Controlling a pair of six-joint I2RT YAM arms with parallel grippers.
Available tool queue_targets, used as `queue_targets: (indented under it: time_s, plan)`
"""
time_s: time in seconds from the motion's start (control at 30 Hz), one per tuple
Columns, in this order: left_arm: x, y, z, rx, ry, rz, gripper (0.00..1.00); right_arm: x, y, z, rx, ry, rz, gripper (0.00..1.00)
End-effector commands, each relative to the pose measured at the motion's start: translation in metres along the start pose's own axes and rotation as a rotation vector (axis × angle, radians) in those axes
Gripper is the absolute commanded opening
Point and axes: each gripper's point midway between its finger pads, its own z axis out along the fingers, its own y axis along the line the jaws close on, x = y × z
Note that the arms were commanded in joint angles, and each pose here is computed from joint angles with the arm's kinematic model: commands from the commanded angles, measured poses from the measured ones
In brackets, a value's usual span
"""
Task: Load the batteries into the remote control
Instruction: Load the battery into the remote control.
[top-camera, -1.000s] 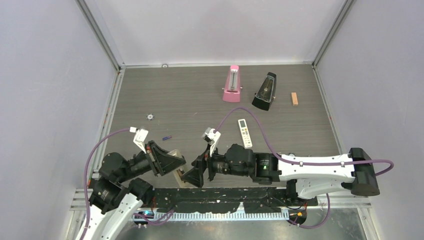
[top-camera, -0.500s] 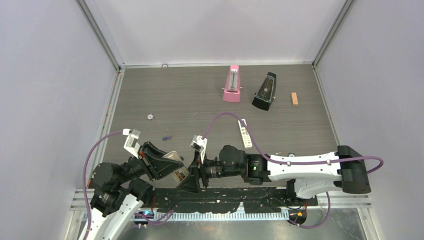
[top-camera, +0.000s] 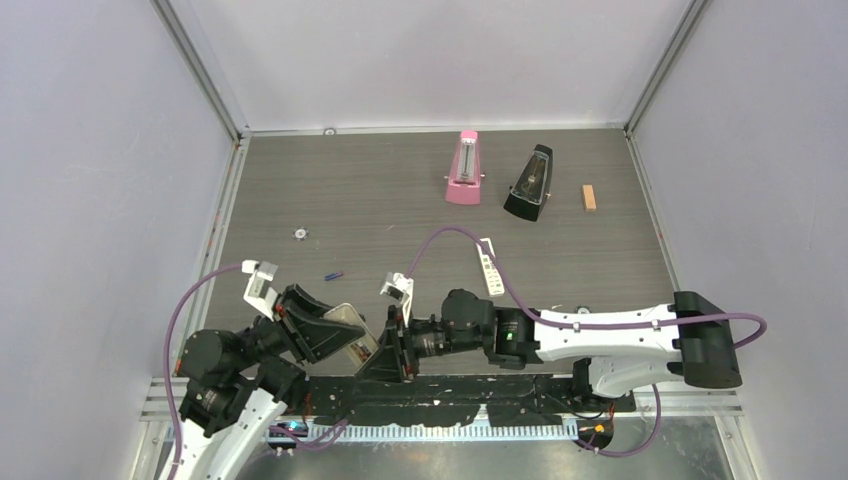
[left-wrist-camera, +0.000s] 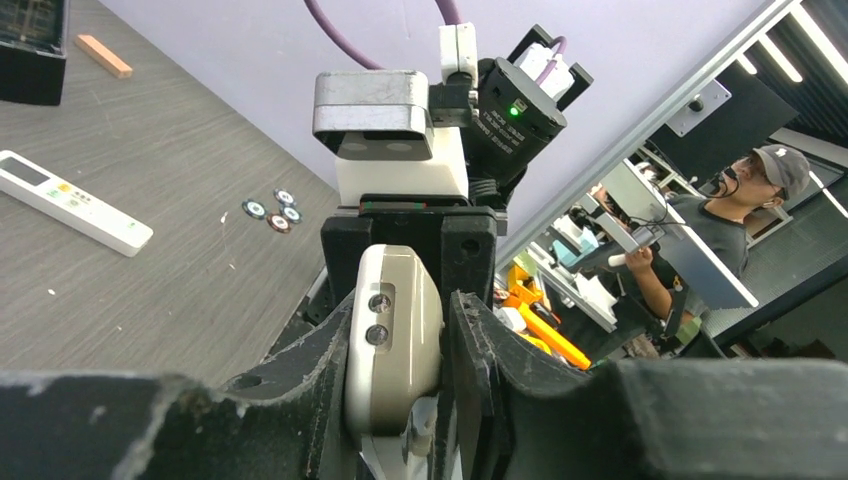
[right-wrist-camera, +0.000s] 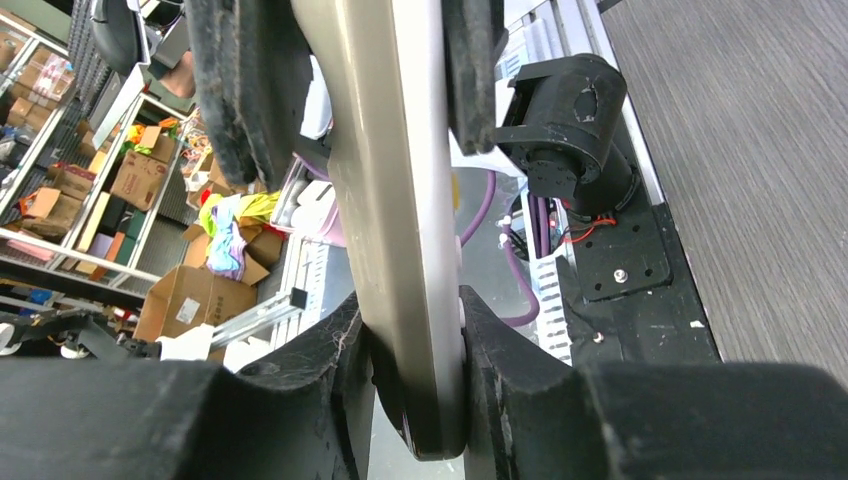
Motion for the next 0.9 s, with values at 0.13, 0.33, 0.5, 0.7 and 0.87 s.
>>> queue_targets:
  time_s: [0.13,0.33,0.5,0.7,0.87]
  plan:
    - [0.001,-0.011,-0.003,0.041,0.016,0.050,0.38,-0.019,0.013,-0.023,-0.081,-0.053,0.027,0.12]
    - [0.004,-0.008,-0.002,0.041,0.033,0.040,0.31,-0.008,0.014,-0.027,-0.097,0.002,0.027,0.12]
    - [0.005,-0.006,0.000,0.042,0.043,0.028,0.27,-0.004,0.016,-0.025,-0.119,0.029,0.034,0.12]
    - [0.004,-0.001,0.002,0.019,0.035,0.015,0.00,-0.008,0.014,-0.024,-0.106,0.013,0.051,0.25]
    - [-0.003,0.011,-0.001,-0.072,-0.004,0.041,0.00,-0.023,0.008,-0.028,-0.060,-0.056,0.040,0.72]
